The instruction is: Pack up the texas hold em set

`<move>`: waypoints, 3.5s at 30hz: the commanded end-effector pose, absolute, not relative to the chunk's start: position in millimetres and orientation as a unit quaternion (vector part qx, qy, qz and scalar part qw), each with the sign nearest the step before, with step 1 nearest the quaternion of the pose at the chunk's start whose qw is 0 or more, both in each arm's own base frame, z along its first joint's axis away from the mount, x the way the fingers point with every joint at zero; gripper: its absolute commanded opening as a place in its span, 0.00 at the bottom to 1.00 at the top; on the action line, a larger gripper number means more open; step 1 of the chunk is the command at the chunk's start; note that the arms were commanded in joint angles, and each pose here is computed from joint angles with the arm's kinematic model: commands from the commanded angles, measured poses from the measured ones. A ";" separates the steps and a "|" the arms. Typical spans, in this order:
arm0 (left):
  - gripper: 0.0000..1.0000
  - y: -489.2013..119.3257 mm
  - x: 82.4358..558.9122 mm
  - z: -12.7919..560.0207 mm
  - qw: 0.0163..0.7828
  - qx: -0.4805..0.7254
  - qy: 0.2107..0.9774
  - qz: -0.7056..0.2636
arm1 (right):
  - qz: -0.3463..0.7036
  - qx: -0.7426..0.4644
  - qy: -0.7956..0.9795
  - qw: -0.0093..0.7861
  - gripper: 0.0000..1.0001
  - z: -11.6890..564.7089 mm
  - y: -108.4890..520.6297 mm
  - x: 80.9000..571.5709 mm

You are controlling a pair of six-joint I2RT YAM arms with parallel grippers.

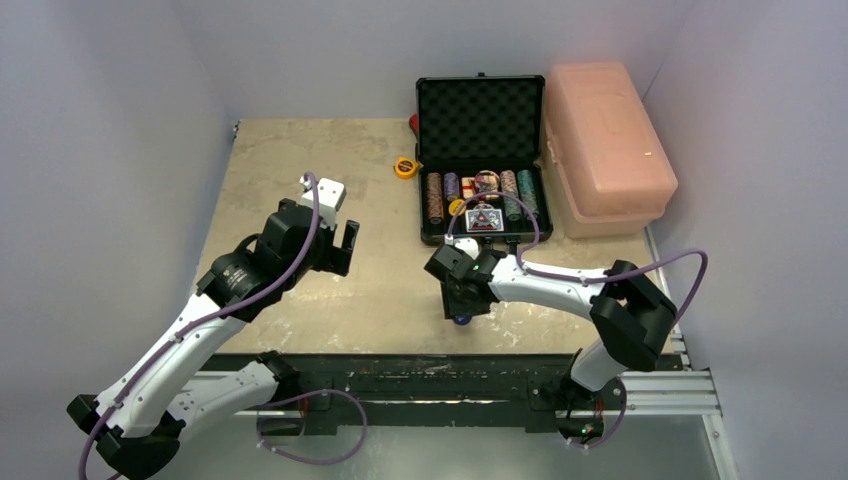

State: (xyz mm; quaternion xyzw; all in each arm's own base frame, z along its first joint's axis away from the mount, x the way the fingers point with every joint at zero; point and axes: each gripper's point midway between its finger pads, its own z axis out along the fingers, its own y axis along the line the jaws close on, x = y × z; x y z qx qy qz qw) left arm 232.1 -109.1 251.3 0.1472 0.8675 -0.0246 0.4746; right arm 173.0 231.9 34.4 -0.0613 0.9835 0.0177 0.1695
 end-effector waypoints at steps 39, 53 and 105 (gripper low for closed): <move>0.87 -106.9 234.1 261.3 0.493 0.146 0.857 -0.027 | 0.033 0.005 0.934 0.356 0.43 191.7 227.8 343.4; 0.87 -105.6 231.7 265.4 0.500 0.144 0.853 -0.033 | -0.001 0.009 0.939 0.345 0.43 176.4 217.0 391.8; 0.87 -97.3 234.6 265.2 0.503 0.131 0.854 -0.023 | -0.108 -0.035 0.953 0.281 0.43 76.5 223.9 441.8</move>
